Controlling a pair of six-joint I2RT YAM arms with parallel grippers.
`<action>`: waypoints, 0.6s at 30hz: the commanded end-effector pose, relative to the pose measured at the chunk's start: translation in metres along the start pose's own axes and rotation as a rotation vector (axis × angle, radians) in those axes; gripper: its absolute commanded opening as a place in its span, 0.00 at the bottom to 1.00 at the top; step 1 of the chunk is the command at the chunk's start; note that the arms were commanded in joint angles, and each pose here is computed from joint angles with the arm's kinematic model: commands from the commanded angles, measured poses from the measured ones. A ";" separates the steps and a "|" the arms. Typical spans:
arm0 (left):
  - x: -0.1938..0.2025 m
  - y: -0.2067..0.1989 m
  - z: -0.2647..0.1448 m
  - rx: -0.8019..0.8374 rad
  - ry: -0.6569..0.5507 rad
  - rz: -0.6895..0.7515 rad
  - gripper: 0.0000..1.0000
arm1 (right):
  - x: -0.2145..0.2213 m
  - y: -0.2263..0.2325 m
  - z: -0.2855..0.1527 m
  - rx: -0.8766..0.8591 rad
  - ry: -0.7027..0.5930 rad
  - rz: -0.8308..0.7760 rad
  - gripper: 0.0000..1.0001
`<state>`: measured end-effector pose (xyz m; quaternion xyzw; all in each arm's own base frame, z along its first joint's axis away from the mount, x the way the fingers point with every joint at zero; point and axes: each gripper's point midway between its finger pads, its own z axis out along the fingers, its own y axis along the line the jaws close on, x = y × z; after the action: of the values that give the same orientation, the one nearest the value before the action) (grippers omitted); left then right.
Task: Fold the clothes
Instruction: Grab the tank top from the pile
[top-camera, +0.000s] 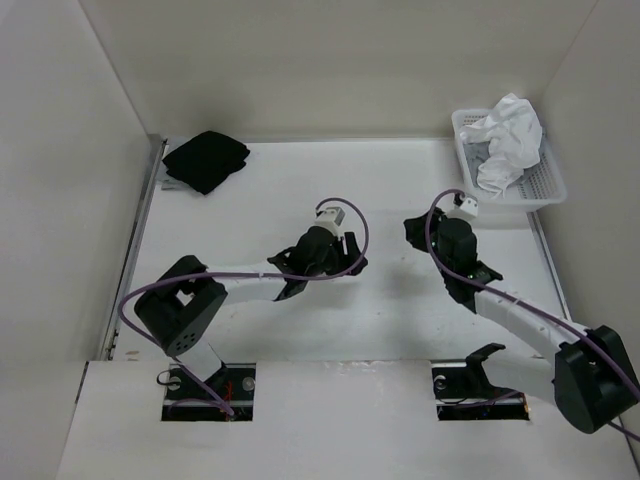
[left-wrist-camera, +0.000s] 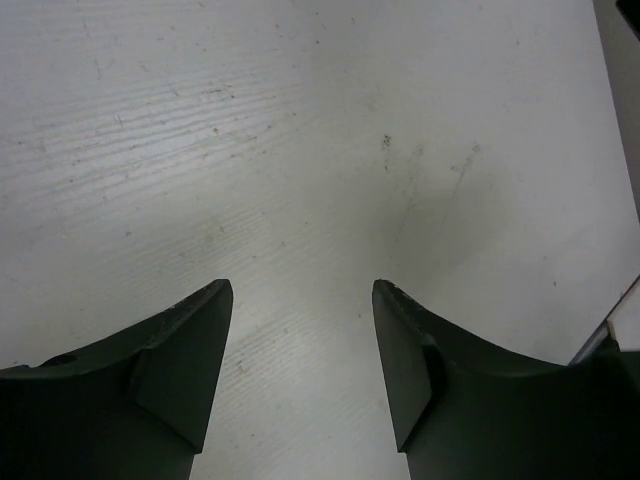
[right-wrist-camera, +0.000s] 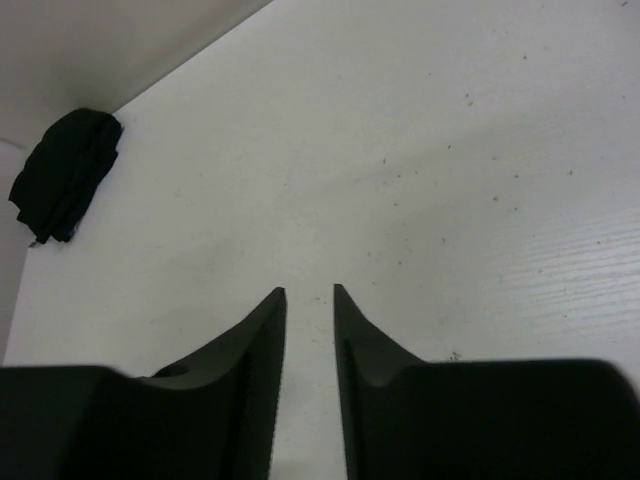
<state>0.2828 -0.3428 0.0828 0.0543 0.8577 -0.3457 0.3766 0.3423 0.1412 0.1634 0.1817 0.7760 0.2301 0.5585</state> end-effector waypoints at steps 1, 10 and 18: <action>-0.018 -0.036 -0.016 0.131 -0.066 0.025 0.56 | -0.031 0.016 -0.002 -0.014 -0.060 0.007 0.26; -0.012 -0.043 -0.023 0.189 -0.095 0.057 0.03 | -0.108 -0.008 0.016 0.131 -0.153 -0.012 0.00; -0.023 -0.028 -0.027 0.158 -0.152 0.053 0.32 | -0.226 -0.139 0.075 0.537 -0.313 0.031 0.17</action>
<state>0.2635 -0.3459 0.0973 0.0854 0.8277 -0.3831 0.4011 0.4561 -0.0272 0.2477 0.3314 0.7188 0.0685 0.6073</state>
